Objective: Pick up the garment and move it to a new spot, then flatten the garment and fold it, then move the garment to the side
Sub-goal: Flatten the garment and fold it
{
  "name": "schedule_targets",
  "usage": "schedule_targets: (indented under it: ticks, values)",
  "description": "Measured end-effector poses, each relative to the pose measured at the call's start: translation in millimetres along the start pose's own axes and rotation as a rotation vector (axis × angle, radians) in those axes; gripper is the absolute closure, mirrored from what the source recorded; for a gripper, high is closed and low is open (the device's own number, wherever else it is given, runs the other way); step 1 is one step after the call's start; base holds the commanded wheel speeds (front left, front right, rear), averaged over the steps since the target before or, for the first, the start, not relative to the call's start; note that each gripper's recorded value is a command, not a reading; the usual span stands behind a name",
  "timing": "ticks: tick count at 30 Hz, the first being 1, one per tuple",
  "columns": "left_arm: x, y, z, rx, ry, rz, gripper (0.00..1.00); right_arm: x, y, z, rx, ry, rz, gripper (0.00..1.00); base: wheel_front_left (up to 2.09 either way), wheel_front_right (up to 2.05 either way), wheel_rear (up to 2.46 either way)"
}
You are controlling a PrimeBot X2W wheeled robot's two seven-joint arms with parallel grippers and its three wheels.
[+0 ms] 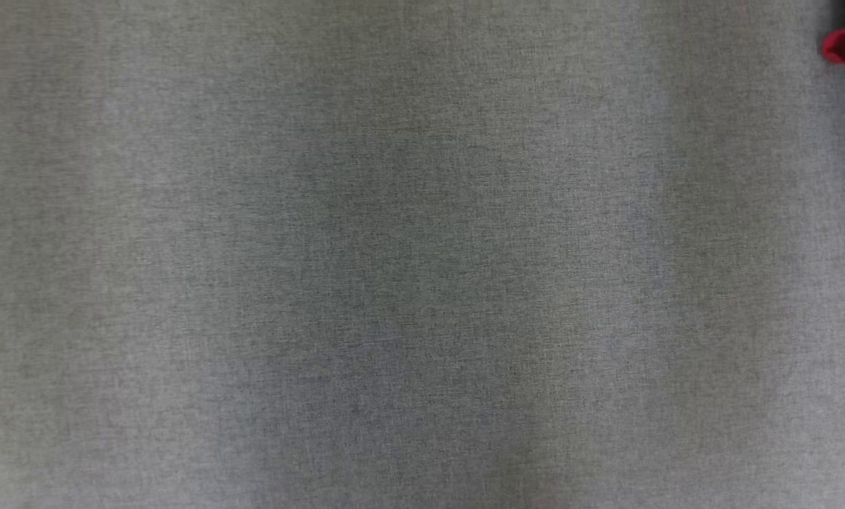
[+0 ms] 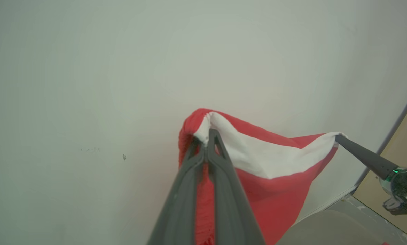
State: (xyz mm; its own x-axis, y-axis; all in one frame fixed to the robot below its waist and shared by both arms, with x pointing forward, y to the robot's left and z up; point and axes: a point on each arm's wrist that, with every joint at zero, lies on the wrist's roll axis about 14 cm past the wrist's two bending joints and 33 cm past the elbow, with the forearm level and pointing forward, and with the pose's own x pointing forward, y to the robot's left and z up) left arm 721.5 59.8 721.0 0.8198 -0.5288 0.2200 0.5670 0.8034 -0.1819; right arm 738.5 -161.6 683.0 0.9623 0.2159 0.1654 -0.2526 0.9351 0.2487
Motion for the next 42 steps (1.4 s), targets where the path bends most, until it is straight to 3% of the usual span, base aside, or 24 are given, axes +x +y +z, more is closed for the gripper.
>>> schedule_targets:
  ticks: [3,7,13,20,27,32,42]
  values:
    - [2,-1,-12,-0.041,-0.010,-0.008,1.00,-2,-3,-11,-0.008,0.008,-0.003,1.00,0.00,0.00,0.00]
    - [-12,-11,-32,-0.088,-0.040,-0.035,1.00,-17,17,-30,-0.024,0.013,0.071,1.00,0.00,0.00,0.00]
    - [-60,-16,-73,-0.143,-0.015,-0.039,1.00,-62,22,-59,0.014,0.054,0.126,1.00,0.00,0.00,0.00]
    - [-136,-37,-110,-0.271,0.042,-0.039,1.00,-143,0,-90,0.099,0.130,0.096,1.00,0.00,0.00,0.00]
    - [-203,-66,-133,-0.335,0.115,-0.019,1.00,-220,-7,-123,0.164,0.223,0.063,1.00,0.00,0.00,0.00]
    - [-265,-73,-147,-0.351,0.157,0.091,1.00,-297,-1,-161,0.244,0.336,0.028,1.00,0.00,0.00,0.00]
    - [-360,-102,-199,-0.282,0.280,0.204,1.00,-391,7,-203,0.322,0.479,-0.046,1.00,0.00,0.00,0.00]
